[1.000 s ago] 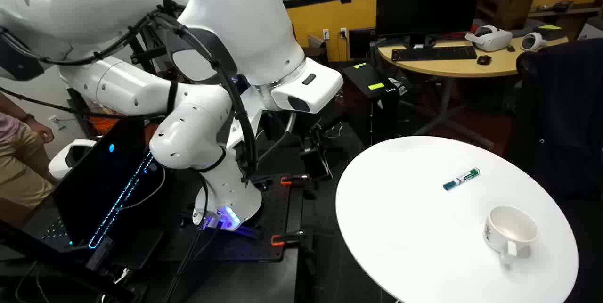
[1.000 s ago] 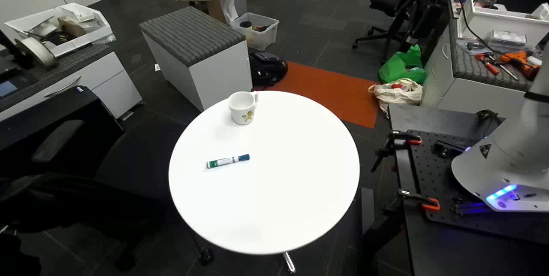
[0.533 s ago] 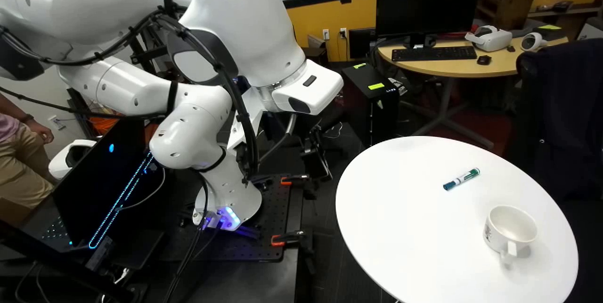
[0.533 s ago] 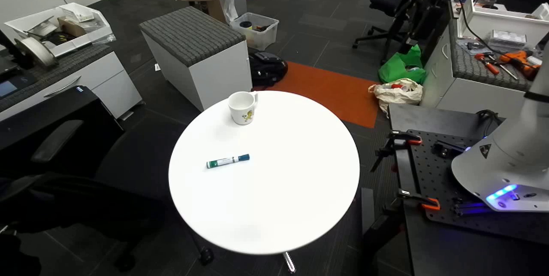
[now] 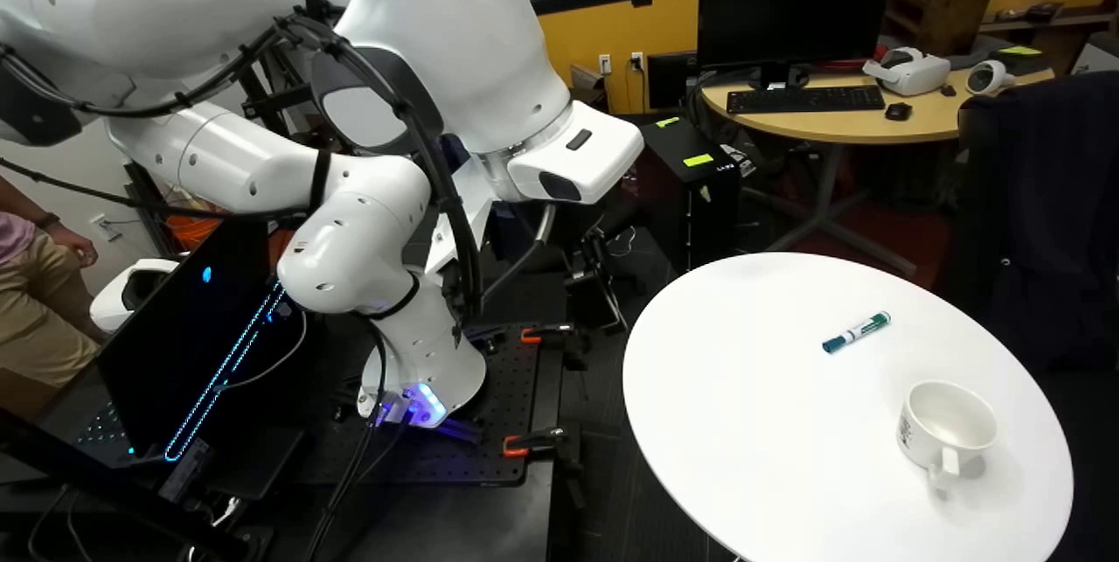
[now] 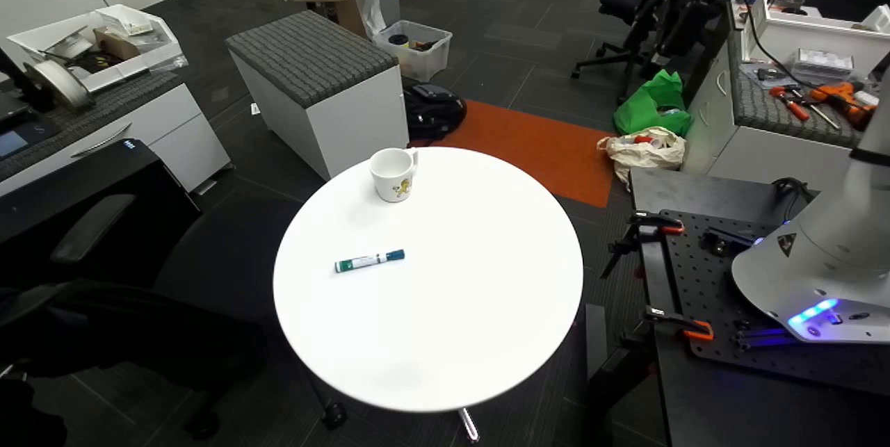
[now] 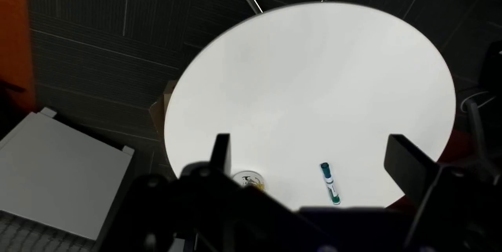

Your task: Put the marker inside the mug cup

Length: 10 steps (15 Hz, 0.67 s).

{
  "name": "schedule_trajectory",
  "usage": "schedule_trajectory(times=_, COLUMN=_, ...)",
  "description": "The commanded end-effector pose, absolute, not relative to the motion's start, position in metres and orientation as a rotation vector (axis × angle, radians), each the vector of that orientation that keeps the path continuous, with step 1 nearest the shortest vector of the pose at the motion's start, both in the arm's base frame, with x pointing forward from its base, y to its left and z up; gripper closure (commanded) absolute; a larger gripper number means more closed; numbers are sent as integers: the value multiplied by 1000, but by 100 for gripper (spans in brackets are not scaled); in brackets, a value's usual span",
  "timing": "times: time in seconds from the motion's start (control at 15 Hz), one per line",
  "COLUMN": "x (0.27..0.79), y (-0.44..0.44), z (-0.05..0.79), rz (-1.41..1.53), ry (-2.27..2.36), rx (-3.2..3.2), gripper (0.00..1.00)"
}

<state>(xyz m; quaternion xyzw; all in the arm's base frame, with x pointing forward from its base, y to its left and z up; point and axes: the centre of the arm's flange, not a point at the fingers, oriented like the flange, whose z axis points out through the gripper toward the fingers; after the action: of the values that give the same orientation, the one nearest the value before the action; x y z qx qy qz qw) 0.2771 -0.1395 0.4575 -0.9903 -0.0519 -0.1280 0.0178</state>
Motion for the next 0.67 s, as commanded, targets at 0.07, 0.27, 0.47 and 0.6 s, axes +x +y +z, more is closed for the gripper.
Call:
schedule_trajectory(times=0.07, x=308, y=-144, z=453, rz=-419, ry=-168, rx=-3141, gripper=0)
schedule_trajectory(times=0.27, x=327, y=-141, z=455, rz=-483, ry=-219, rx=-3178, gripper=0)
schedule_trajectory(times=0.47, x=340, y=-133, z=457, rz=-519, ry=-289, rx=-3216, gripper=0)
schedule_trajectory(times=0.6, x=343, y=-126, z=457, rz=-533, ry=-346, rx=-3236, gripper=0)
